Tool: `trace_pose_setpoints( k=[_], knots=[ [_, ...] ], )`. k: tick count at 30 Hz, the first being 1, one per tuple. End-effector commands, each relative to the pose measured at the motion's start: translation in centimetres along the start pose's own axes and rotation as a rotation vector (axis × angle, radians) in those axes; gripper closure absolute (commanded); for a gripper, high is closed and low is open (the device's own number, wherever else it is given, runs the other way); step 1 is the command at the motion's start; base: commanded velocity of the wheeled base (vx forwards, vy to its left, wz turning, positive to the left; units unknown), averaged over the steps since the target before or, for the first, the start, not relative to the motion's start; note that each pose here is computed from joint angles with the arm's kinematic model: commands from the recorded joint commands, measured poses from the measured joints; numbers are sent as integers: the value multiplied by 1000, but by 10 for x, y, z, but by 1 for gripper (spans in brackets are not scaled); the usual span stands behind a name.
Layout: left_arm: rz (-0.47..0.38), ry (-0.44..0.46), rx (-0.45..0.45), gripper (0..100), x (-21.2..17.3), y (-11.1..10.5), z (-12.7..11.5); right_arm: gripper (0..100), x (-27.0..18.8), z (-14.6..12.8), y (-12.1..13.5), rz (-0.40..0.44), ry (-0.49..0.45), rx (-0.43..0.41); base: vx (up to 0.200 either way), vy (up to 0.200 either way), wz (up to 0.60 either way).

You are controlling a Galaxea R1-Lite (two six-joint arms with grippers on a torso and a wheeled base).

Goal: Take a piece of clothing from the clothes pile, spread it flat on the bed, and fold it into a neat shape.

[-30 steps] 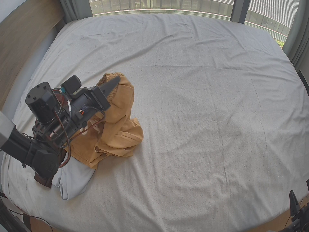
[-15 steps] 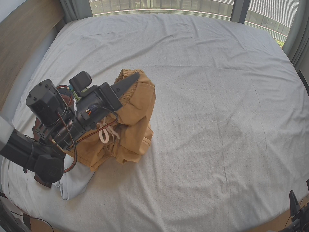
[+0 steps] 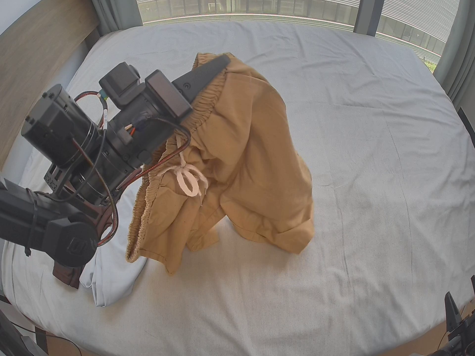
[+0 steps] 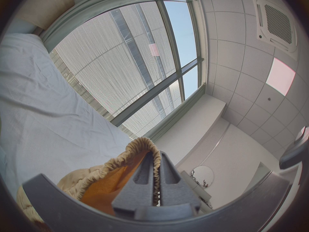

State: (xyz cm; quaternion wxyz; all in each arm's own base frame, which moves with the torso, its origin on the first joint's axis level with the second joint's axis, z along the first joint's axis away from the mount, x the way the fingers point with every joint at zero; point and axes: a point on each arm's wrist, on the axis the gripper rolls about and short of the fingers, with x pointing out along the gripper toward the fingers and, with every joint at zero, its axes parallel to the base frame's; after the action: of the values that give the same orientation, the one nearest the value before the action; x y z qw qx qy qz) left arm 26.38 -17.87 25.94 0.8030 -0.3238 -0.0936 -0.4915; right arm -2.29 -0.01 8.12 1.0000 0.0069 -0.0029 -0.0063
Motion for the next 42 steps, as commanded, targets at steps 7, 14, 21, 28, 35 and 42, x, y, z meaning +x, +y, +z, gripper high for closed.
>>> trace_pose_setpoints(
  k=[7,14,21,28,35,42],
  knots=[
    [-61,-70,-53,100,14,-15,18,0,0,-5,0,0,1,0,0,0,0],
    [-108,-110,-97,100,22,-30,32,0,0,-5,0,0,1,-2,0,0,0],
    [-163,-97,-117,100,23,-47,31,0,0,-5,0,0,1,-2,0,0,0],
    [-218,-105,-122,100,29,-60,33,0,0,-5,0,0,1,0,0,0,0],
    [-184,-77,-133,100,26,-51,24,0,0,-5,0,0,1,3,0,0,0],
    [-135,-54,-135,100,8,-39,11,0,0,-5,0,0,1,0,0,0,0]
  ],
)
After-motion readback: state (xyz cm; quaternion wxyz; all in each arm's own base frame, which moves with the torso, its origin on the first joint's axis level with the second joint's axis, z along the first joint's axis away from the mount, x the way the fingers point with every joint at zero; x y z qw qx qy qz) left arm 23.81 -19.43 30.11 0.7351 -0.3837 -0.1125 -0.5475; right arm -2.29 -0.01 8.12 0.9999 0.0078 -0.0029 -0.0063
